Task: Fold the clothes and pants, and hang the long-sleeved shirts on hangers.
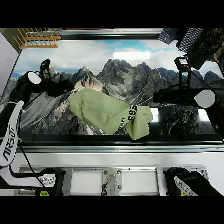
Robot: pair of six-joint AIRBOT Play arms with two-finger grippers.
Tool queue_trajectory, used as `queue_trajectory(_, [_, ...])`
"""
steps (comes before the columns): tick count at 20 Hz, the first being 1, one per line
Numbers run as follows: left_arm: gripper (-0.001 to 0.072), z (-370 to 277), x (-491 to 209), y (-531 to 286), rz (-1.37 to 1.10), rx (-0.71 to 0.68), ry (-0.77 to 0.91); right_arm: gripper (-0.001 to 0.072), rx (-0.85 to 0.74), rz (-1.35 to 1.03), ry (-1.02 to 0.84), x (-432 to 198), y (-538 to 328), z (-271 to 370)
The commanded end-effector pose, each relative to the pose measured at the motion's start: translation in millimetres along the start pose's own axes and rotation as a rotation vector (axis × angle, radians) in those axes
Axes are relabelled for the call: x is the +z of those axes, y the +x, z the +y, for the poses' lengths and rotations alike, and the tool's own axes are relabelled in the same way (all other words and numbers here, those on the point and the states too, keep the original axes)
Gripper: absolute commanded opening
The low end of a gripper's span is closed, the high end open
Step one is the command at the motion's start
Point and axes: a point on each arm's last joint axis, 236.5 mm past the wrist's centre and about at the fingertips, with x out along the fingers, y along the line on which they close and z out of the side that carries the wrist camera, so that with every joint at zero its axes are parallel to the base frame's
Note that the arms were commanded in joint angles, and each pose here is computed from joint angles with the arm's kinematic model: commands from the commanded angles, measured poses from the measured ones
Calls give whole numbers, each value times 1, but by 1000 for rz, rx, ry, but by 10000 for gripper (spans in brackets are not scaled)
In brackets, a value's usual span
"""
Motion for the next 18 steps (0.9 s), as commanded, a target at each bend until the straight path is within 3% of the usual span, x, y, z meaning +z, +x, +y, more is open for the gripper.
queue_trajectory(1, [611, 72, -27, 30, 154, 62, -127, 18, 1, 18, 2, -4, 0, 0])
queue_trajectory(5, [611, 36, -44, 53, 231, -123, -114, 18, 0, 20, 2, -5, 0, 0])
queue_trajectory(12, [609, 6, -65, 78, 293, -141, -63, 13, -48, 152, 83, -40, 4, -35])
queue_trajectory(13, [573, 2, -65, 79, 288, -142, -57, 14, -59, 176, 122, -50, 5, -46])
queue_trajectory(14, [237, 0, -63, 78, 283, -143, -50, 13, -66, 202, 166, -62, 8, -56])
queue_trajectory(15, [12, -3, -57, 75, 270, -147, -41, 15, -66, 225, 227, -77, 13, -65])
queue_trajectory(17, [4, -6, -43, 64, 232, -153, -24, 28, -78, 272, 366, -110, 26, -83])
queue_trajectory(18, [4, -9, -35, 59, 210, -157, -14, 118, -74, 298, 428, -126, 36, -89])
